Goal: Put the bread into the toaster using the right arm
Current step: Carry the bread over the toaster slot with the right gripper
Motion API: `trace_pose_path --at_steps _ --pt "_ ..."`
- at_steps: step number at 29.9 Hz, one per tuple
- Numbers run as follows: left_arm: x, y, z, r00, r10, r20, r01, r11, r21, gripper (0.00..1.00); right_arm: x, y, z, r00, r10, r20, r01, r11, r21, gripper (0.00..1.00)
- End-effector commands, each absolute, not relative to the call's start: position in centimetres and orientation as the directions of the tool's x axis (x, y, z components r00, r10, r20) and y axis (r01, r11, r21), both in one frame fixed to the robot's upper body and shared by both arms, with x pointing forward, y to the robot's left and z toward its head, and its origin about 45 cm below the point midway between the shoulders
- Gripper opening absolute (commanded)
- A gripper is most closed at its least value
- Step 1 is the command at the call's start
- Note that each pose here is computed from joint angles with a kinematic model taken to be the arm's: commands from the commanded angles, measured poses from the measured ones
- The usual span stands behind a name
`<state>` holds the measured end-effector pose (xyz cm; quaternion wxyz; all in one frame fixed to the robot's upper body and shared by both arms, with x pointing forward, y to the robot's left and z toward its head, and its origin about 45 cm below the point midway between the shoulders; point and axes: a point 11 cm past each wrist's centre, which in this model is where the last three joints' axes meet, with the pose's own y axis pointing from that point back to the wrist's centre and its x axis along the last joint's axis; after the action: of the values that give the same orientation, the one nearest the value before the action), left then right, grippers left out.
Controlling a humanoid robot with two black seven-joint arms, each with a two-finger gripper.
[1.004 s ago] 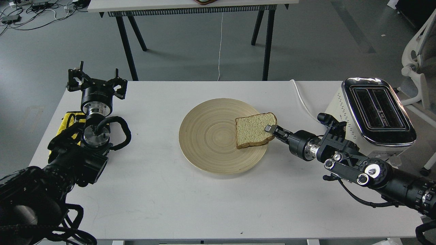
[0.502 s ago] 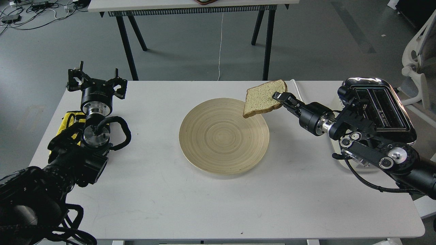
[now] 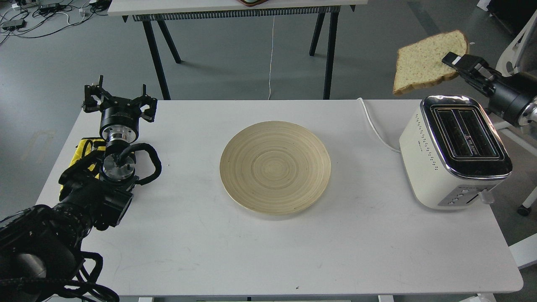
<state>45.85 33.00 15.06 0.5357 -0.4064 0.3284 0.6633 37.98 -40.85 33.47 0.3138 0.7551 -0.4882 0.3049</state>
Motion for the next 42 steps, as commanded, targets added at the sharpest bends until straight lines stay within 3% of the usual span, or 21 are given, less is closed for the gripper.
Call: trace_pose_path --at_steps 1,13,42 --pt "45.8 33.0 15.1 -0.096 0.444 -0.891 -0.978 -0.21 0.0 1.0 36.4 -43.7 34.8 0.322 -0.498 0.806 -0.94 -0.273 0.207 0.08" --pt "45.8 33.0 15.0 -0.097 0.443 -0.891 -0.977 -0.211 0.001 1.0 33.5 -47.3 33.7 0.461 -0.357 0.812 -0.887 -0.221 0.406 0.08" --pt "45.9 33.0 15.1 -0.096 0.443 -0.891 -0.978 -0.211 0.0 1.0 32.3 -48.6 31.1 0.541 -0.302 0.785 -0.841 -0.18 0.51 0.08"
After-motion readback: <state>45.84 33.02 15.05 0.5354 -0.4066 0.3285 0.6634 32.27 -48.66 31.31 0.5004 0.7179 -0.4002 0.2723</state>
